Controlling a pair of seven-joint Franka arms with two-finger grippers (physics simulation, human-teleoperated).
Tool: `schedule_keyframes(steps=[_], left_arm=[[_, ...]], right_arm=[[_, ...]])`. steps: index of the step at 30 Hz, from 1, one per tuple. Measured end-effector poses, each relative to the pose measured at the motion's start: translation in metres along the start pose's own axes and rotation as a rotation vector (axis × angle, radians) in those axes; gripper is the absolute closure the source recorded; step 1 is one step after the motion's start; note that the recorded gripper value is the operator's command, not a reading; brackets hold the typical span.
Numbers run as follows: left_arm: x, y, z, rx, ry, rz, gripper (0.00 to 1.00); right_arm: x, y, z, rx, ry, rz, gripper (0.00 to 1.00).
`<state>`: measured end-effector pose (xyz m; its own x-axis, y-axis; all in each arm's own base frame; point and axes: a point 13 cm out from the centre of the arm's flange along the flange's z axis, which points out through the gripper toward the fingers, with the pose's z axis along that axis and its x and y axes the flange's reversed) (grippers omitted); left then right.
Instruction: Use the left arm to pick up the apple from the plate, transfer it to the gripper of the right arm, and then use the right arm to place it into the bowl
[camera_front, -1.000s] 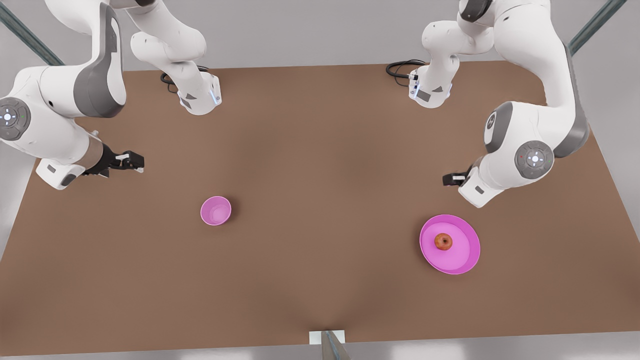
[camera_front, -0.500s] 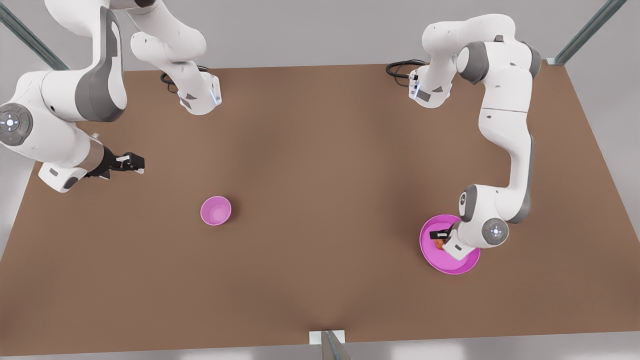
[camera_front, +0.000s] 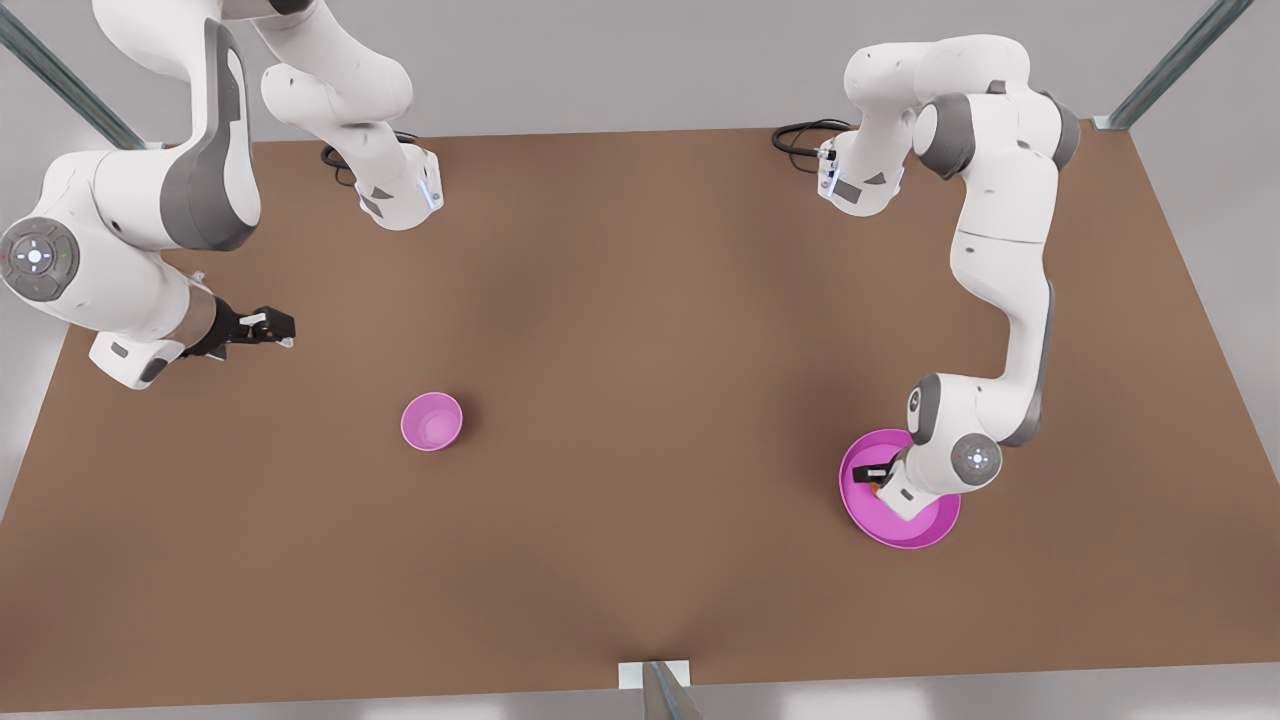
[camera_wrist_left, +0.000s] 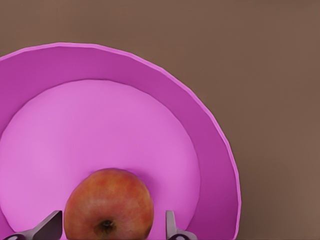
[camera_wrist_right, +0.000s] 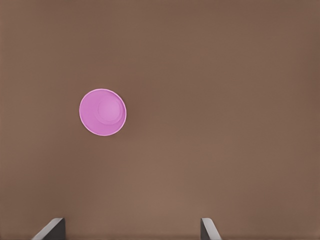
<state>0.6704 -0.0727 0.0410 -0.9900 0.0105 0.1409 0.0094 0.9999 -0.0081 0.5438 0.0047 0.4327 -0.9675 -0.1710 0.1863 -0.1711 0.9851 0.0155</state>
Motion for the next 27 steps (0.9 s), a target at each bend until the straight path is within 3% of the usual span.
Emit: schedule_keyframes(steps=[10,21,23,27], left_arm=[[-0.007,0.0022,0.0048,0.006,-0.027,0.005,0.03],[-0.0083,0.0026,0.0075,0.006,-0.032,0.01,0.21],[-0.0085,0.0031,0.0073,0.005,-0.033,0.01,0.28],[-0.0097,0.0029,0.0047,0.005,-0.037,0.009,0.31]], right_arm=[[-0.0013,-0.0003,0.0039,-0.001,0.006,-0.008,0.0],[-0.0011,0.0007,0.0065,-0.001,0.01,-0.015,0.0],[-0.0013,0.0014,0.0065,-0.001,0.01,-0.017,0.0],[-0.0028,0.0035,0.0089,-0.001,0.014,-0.022,0.0]])
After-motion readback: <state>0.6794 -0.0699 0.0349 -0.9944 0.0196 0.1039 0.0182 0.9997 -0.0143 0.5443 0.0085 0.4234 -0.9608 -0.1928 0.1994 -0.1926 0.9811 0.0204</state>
